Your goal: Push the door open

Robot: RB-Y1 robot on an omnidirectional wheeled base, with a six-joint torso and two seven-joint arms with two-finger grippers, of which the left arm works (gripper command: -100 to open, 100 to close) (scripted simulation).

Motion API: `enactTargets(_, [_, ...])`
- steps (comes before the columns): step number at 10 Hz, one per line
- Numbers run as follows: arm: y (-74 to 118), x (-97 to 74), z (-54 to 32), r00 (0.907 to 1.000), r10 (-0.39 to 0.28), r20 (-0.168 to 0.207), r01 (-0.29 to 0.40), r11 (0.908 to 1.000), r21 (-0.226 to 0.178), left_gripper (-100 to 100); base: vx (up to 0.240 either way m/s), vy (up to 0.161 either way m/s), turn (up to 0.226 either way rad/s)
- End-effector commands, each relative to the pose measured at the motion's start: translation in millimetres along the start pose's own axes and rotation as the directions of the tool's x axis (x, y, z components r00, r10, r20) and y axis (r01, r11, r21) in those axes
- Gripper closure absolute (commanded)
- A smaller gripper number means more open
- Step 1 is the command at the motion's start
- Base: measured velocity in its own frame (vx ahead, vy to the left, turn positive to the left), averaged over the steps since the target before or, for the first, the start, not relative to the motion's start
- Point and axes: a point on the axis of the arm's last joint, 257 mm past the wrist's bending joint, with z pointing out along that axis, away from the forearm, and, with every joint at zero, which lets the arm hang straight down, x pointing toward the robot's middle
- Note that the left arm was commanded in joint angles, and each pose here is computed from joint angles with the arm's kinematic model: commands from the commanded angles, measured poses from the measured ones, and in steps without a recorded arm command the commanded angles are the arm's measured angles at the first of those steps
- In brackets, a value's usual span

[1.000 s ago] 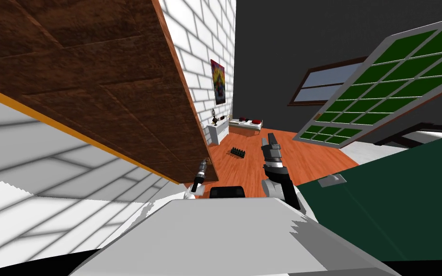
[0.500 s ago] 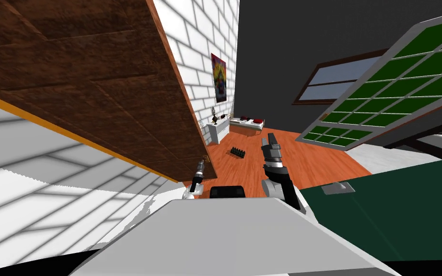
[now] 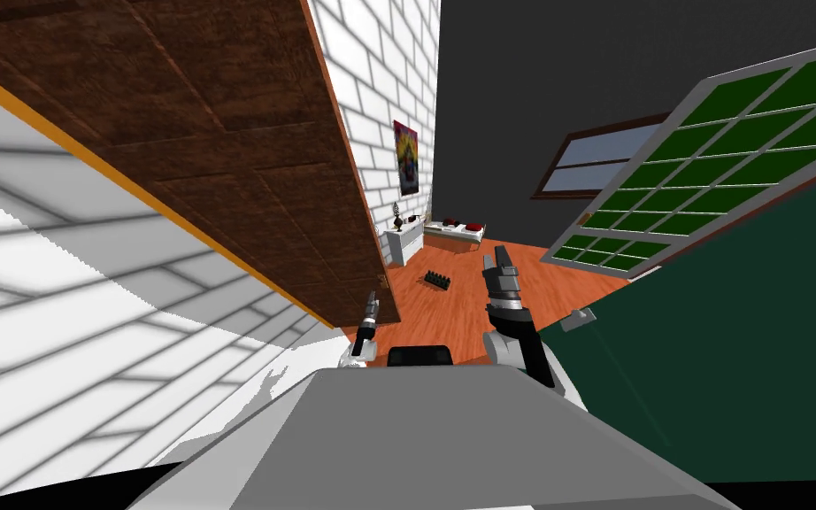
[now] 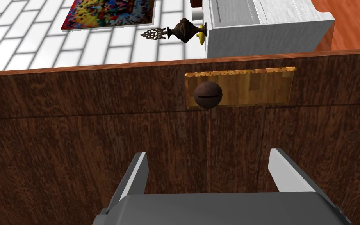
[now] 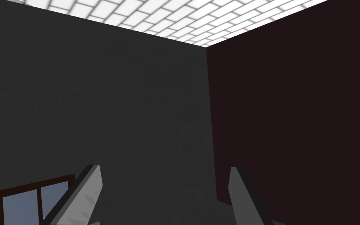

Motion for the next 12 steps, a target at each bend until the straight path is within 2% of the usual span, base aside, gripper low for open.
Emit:
enactTargets(1, [-0.2, -2.7, -1.2, 1.0000, 0.003, 0.004, -0.003, 1.0000, 0.003, -100, 0.088, 0.010, -0.026])
enactTargets(8, [-0.3, -6.6, -6.0, 0.9998, 0.002, 0.019, -0.002, 0.9999, 0.015, -100, 0.212, 0.005, -0.025])
enactTargets(9, [-0.3, -6.6, -6.0, 0.9998, 0.002, 0.019, -0.002, 0.9999, 0.015, 100, -0.022, -0.003, -0.001])
enactTargets(12, [-0.3, -6.6, -6.0, 0.9998, 0.002, 0.019, -0.002, 0.9999, 0.015, 100, -0.028, 0.000, -0.005])
